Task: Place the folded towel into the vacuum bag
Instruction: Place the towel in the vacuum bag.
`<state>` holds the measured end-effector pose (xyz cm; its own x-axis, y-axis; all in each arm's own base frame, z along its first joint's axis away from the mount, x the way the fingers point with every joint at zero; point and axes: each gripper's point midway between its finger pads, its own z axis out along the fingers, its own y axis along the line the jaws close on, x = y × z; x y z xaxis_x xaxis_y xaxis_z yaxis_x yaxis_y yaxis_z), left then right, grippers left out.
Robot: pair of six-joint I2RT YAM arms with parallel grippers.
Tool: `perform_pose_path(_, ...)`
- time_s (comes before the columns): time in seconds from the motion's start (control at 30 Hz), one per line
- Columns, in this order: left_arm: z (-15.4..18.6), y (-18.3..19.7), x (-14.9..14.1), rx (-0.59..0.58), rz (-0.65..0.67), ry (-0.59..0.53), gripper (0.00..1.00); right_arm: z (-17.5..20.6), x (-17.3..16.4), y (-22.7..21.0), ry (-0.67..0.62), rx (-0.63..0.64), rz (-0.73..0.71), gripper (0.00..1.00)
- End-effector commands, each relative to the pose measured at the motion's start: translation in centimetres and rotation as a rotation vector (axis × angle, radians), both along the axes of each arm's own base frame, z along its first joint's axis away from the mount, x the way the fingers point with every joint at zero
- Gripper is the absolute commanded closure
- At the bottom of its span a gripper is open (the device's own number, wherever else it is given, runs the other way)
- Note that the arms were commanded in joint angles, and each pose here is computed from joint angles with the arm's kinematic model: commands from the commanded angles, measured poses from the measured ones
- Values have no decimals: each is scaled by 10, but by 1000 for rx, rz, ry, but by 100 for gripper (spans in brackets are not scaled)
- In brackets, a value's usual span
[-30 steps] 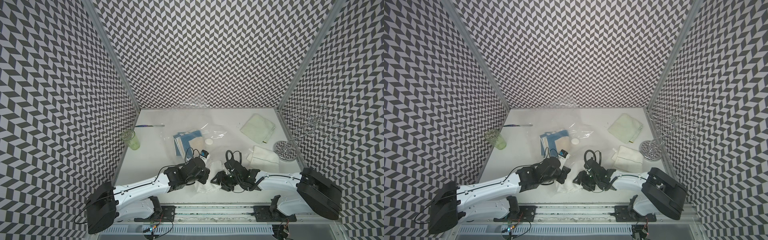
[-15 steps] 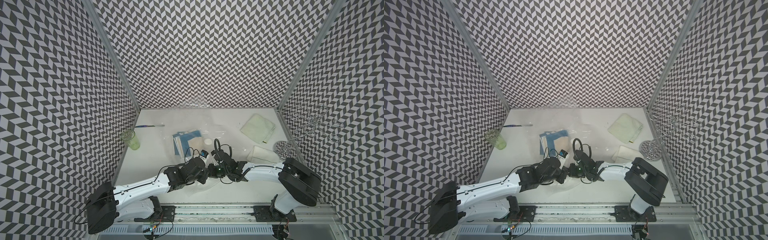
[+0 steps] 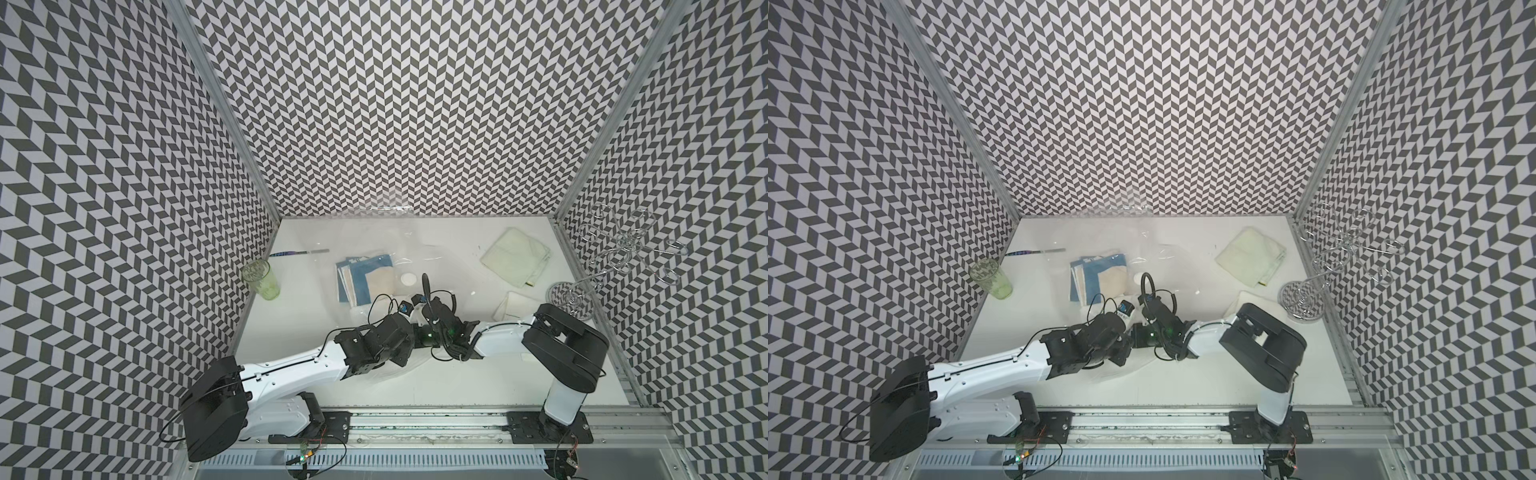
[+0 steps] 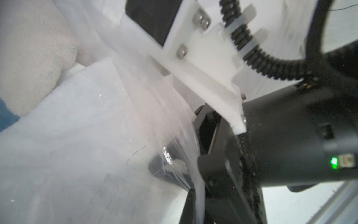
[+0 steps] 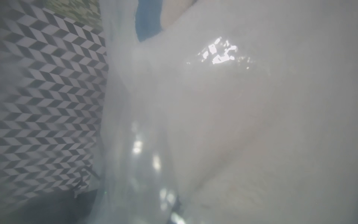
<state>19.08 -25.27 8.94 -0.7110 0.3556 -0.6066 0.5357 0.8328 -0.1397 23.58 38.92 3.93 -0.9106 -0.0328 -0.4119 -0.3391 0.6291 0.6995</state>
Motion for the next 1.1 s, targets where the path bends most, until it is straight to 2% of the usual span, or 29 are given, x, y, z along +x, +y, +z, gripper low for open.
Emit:
perform_pose_path(0.0,42,-57,-17,-197,-184,1,96,52,32,36,-156,220,-24,83)
perform_pose_path(0.03,42,-58,-17,-199,-186,2,96,52,35,34,-145,240,-37,81)
perform_pose_path(0.1,40,-58,-19,-195,-190,11,96,56,40,32,-142,267,-58,71)
perform_pose_path(0.2,36,-54,-22,-176,-192,29,94,65,33,33,-102,261,-21,48)
perform_pose_path(0.3,30,-43,-23,-135,-173,36,89,72,14,20,-35,254,27,30)
perform_pose_path(0.4,24,-30,-22,-114,-143,44,80,63,-8,-9,69,226,53,20)
perform_pose_path(0.5,23,-25,-22,-122,-125,55,74,51,-26,-39,130,173,52,14)
perform_pose_path(0.67,50,-35,-21,-184,-138,42,61,40,-47,-80,181,57,12,13)
perform_pose_path(0.77,91,-48,-22,-294,-168,14,56,36,-51,-108,184,-50,-55,13)
perform_pose_path(0.9,134,-60,-22,-442,-202,-4,54,33,-47,-160,202,-174,-192,23)
perform_pose_path(1.07,126,-70,-12,-475,-197,16,55,74,-23,-208,68,-181,-341,41)
